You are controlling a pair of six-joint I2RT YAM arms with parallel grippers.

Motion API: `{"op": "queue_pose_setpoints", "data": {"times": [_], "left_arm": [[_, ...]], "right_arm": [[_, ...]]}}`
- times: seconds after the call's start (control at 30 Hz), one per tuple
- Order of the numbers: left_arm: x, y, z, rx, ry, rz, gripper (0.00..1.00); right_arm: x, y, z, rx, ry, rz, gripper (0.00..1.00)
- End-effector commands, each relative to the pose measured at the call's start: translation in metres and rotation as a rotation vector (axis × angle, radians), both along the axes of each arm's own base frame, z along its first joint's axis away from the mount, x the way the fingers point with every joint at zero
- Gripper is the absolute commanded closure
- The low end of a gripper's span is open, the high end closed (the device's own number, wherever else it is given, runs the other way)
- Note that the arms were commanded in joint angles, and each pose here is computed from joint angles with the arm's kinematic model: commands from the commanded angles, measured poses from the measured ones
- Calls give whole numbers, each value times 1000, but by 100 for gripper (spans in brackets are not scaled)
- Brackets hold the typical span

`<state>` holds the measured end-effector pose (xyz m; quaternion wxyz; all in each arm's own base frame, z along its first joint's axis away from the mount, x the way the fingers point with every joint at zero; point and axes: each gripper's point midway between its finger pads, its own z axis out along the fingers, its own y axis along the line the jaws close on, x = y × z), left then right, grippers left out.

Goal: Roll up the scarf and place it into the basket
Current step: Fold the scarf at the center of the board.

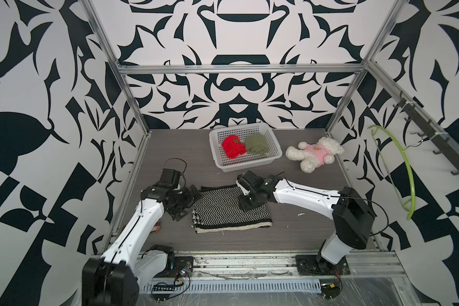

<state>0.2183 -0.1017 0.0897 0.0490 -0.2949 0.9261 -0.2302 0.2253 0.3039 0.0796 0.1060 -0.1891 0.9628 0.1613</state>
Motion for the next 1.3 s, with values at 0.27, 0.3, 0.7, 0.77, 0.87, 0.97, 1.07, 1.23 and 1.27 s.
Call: {"op": "queue_pose_setpoints", "data": {"times": [0.27, 0.3, 0.7, 0.77, 0.87, 0.97, 1.07, 1.23, 1.27], "left_arm": [[79, 14, -61, 6, -71, 4, 13], [85, 12, -62, 3, -86, -3, 17], [94, 3, -12, -46, -237, -56, 100], [94, -4, 16, -77, -298, -77, 100], [94, -19, 68, -99, -420, -135, 100], [104, -4, 52, -30, -421, -98, 100], [121, 1, 15, -168, -306, -52, 56], [122, 9, 20, -160, -278, -1, 1], [121, 15, 29, -128, -291, 4, 1]], "right_arm": [[10, -3, 25, 15, -77, -6, 61], [11, -4, 24, 12, -77, -10, 61], [13, -6, 23, 1, -81, -21, 62], [14, -7, 24, -3, -89, -23, 62], [16, -10, 26, -7, -99, -29, 62], [20, -15, 21, -2, -90, -51, 62], [23, -14, 23, 7, -96, -54, 62], [22, -22, 30, 0, -127, -70, 62], [22, -25, 31, 1, -135, -78, 62]]}}
